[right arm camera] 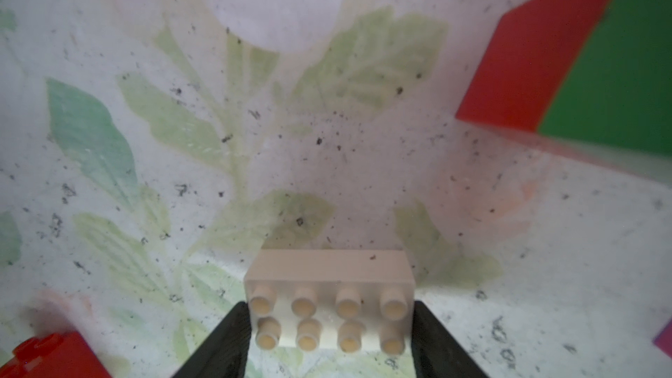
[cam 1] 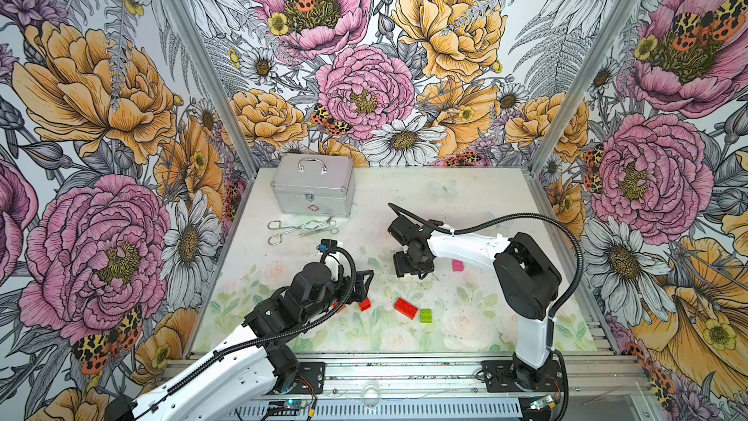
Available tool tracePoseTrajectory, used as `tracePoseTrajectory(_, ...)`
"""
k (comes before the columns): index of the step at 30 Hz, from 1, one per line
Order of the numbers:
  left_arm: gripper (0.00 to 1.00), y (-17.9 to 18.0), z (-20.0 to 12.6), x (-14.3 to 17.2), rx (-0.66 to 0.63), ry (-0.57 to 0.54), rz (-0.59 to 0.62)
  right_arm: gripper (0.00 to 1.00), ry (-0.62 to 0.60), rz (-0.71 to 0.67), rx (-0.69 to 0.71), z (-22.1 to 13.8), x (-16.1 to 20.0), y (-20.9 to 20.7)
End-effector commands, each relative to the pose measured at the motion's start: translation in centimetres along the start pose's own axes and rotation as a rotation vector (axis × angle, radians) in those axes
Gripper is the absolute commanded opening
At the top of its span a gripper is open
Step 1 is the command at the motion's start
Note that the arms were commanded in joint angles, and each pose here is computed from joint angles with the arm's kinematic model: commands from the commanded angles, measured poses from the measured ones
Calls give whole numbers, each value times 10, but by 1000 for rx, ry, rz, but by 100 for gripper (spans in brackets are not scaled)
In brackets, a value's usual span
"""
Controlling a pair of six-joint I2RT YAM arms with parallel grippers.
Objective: Assemble the letter r with lego
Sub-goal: Pick up the lego brick from the center of the board.
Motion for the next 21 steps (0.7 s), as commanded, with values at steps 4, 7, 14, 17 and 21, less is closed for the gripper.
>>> tracePoseTrajectory(4, 99, 4, -1, 3, -18, -8, -7, 71, 9, 3, 17, 6, -3, 3)
tracePoseTrajectory(7, 99, 4, -1, 3, -17, -7, -7, 71, 7, 4, 25, 5, -4, 3)
tracePoseTrajectory(14, 99, 5, -2, 4, -16, -9, -7, 70, 5, -3, 53, 2, -5, 5)
tracePoseTrajectory(17, 99, 4, -2, 4, -12, -12, -6, 66, 16, -6, 69, 4, -6, 5)
tracePoseTrajectory(21, 99, 5, -3, 5, -9, -11, -7, 57, 22, -10, 89, 4, -5, 6)
Point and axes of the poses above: each gripper's point midway between its finger pads, its own z axis out along the fingers, its own y axis along the line the jaws close on, x = y × z, the point moved 9 cm from there along -z, back along the fingers
